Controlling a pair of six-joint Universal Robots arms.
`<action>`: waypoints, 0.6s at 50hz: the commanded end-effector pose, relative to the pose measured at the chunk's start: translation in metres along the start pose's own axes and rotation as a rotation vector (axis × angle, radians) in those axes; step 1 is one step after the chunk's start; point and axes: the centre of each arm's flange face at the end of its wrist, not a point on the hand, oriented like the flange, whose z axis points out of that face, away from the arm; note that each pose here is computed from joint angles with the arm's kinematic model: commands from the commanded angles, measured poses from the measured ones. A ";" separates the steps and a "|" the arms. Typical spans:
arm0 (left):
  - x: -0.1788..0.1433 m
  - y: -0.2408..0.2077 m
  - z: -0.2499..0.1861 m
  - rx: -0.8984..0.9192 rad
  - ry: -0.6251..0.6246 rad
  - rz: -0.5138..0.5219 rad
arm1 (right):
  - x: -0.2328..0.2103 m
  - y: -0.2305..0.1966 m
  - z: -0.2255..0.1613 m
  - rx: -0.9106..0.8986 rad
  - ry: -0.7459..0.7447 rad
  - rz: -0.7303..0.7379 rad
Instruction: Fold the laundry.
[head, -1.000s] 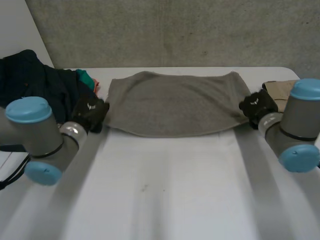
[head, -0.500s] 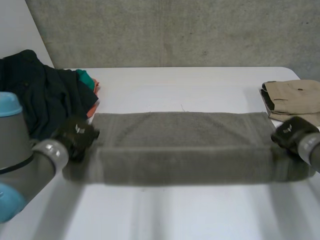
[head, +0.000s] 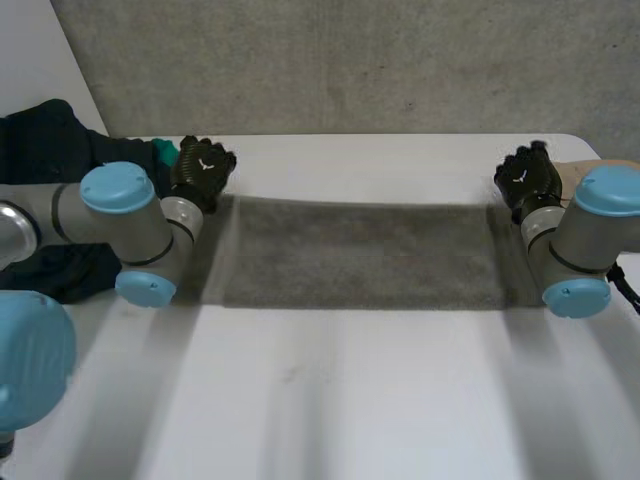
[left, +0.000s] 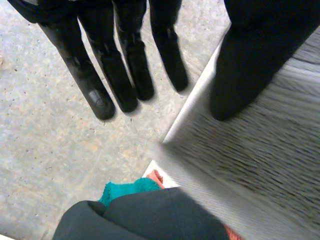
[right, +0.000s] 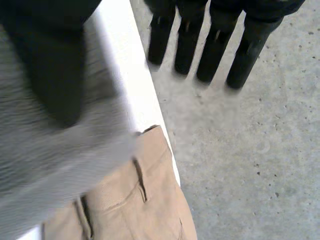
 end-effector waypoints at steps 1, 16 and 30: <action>0.009 0.001 0.000 0.014 0.009 -0.014 | 0.005 -0.009 -0.001 0.019 0.025 0.055; -0.039 -0.049 -0.058 0.000 -0.001 -0.242 | 0.071 -0.006 -0.094 -0.181 -0.256 0.525; -0.023 -0.054 -0.098 -0.043 0.068 -0.380 | 0.040 0.040 -0.111 -0.300 -0.391 0.569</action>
